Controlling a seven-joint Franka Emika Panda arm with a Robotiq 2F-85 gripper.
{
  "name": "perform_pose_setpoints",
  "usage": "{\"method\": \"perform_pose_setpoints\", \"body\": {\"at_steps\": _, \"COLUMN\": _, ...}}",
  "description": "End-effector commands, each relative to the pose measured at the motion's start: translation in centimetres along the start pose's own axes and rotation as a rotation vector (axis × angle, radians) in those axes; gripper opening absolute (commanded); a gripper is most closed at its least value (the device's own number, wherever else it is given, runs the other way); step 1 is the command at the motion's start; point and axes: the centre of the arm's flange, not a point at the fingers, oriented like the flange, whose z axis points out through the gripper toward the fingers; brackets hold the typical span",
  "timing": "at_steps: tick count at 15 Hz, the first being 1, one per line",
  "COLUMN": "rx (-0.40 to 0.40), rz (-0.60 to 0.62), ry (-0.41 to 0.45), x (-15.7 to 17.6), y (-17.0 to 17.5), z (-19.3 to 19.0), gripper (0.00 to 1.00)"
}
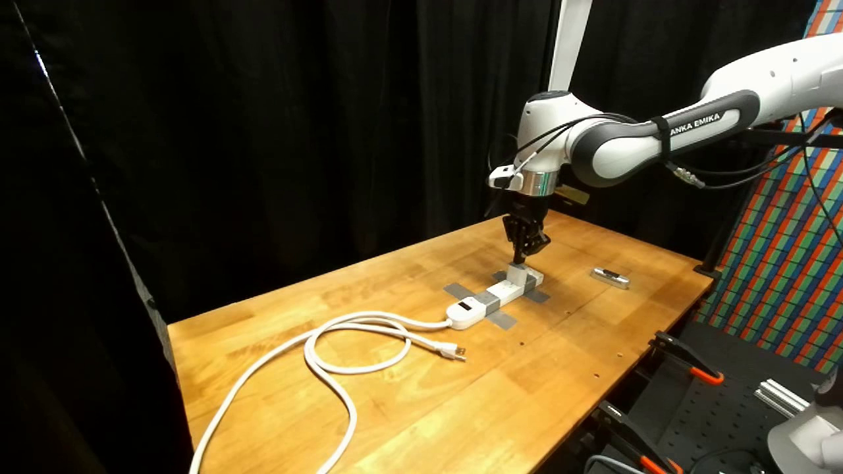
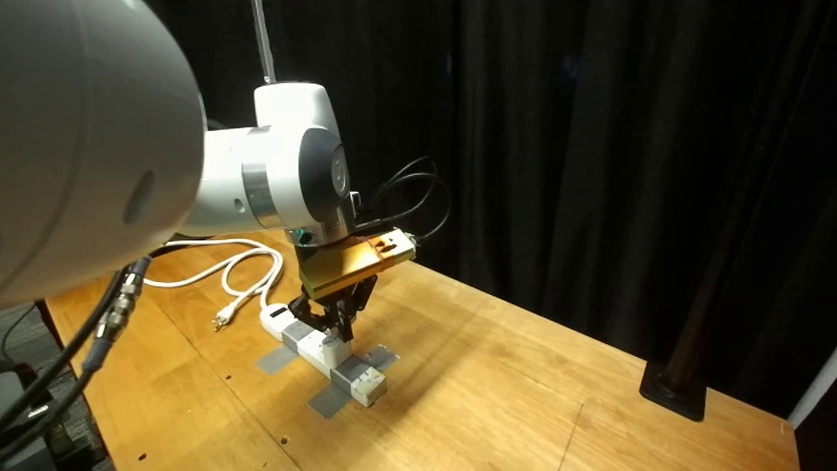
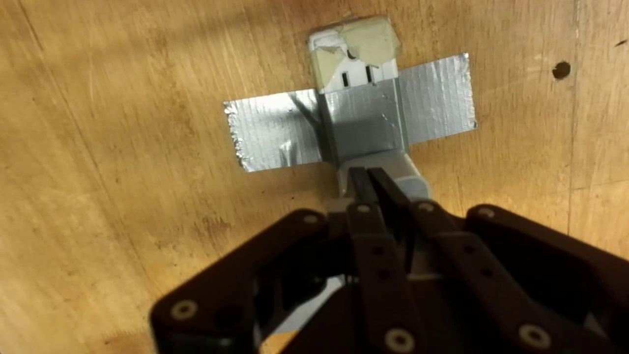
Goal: Put the charger head on the slot on the extension cord
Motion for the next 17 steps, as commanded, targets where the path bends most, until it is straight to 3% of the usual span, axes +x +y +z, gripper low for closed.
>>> {"method": "perform_pose_setpoints", "body": {"at_steps": 1, "rx": 0.096, "rz": 0.008, "ry": 0.049, "x": -0.1, "y": -1.4, "z": 4.8, "gripper": 0.07}}
{"method": "perform_pose_setpoints", "body": {"at_steps": 3, "rx": 0.078, "rz": 0.017, "ry": 0.049, "x": -0.5, "y": -1.0, "z": 3.8, "gripper": 0.08}}
{"method": "perform_pose_setpoints", "body": {"at_steps": 4, "rx": 0.063, "rz": 0.018, "ry": 0.054, "x": -0.6, "y": -0.7, "z": 2.9, "gripper": 0.15}}
{"method": "perform_pose_setpoints", "body": {"at_steps": 5, "rx": 0.033, "rz": 0.023, "ry": 0.055, "x": -0.9, "y": -0.4, "z": 1.5, "gripper": 0.34}}
{"method": "perform_pose_setpoints", "body": {"at_steps": 11, "rx": -0.086, "rz": 0.045, "ry": 0.083, "x": -2.7, "y": 1.1, "z": -6.6, "gripper": 0.79}}
{"method": "perform_pose_setpoints", "body": {"at_steps": 13, "rx": -0.071, "rz": 0.084, "ry": 0.116, "x": -3.7, "y": 1.8, "z": -9.4, "gripper": 0.94}}
{"method": "perform_pose_setpoints", "body": {"at_steps": 15, "rx": -0.052, "rz": 0.186, "ry": 0.181, "x": -5.2, "y": 2.4, "z": -10.7, "gripper": 1.00}}
{"method": "perform_pose_setpoints", "body": {"at_steps": 16, "rx": -0.066, "rz": 0.130, "ry": 0.140, "x": -3.7, "y": 2.0, "z": -9.0, "gripper": 0.91}}
{"method": "perform_pose_setpoints", "body": {"at_steps": 17, "rx": -0.062, "rz": 0.154, "ry": 0.156, "x": -4.4, "y": 2.2, "z": -9.7, "gripper": 0.98}}
